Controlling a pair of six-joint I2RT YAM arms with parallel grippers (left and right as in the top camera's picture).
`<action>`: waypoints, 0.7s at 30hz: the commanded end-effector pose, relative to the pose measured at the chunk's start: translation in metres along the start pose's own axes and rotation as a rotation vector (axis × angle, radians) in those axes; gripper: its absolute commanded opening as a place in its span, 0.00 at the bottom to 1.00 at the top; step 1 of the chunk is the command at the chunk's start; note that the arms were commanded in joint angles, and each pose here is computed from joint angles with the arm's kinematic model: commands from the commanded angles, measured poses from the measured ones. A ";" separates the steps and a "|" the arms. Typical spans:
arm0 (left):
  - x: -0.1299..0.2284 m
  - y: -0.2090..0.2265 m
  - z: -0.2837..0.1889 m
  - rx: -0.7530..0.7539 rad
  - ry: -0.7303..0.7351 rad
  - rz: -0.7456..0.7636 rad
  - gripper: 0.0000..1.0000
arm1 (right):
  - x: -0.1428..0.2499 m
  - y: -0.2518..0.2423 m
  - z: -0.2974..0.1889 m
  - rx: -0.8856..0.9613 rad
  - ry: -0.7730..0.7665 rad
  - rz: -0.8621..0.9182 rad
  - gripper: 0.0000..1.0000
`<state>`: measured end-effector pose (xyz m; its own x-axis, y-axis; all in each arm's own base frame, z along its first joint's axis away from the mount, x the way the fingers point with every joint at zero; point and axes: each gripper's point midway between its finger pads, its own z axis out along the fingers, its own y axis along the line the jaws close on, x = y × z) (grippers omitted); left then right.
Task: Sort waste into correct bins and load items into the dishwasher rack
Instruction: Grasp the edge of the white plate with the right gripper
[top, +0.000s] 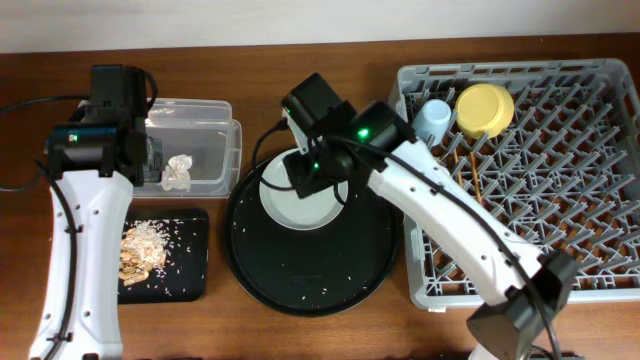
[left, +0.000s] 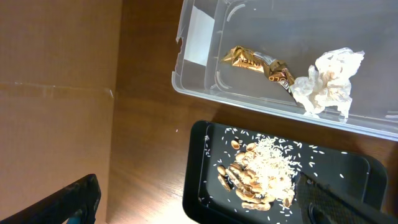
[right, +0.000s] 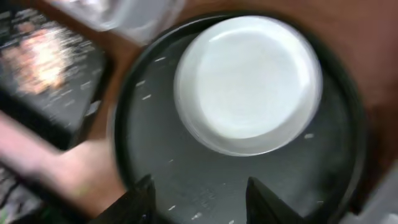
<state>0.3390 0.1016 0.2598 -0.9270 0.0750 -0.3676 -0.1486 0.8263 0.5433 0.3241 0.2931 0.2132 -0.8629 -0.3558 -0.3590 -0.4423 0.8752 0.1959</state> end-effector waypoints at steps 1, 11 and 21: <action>-0.002 0.006 -0.006 -0.010 -0.018 -0.013 0.99 | -0.011 -0.044 0.024 0.215 -0.012 0.061 0.47; -0.002 0.006 -0.006 -0.010 -0.018 -0.013 0.99 | 0.015 -0.118 0.132 0.347 0.222 0.159 0.46; -0.002 0.006 -0.006 -0.010 -0.018 -0.013 0.99 | 0.033 -0.126 0.164 0.366 0.291 0.168 0.35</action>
<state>0.3391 0.1016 0.2598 -0.9268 0.0750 -0.3680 -0.1488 0.8263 0.5433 0.3940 0.2300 0.0387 -0.9654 -0.2439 -0.0919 -0.2353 0.9673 -0.0950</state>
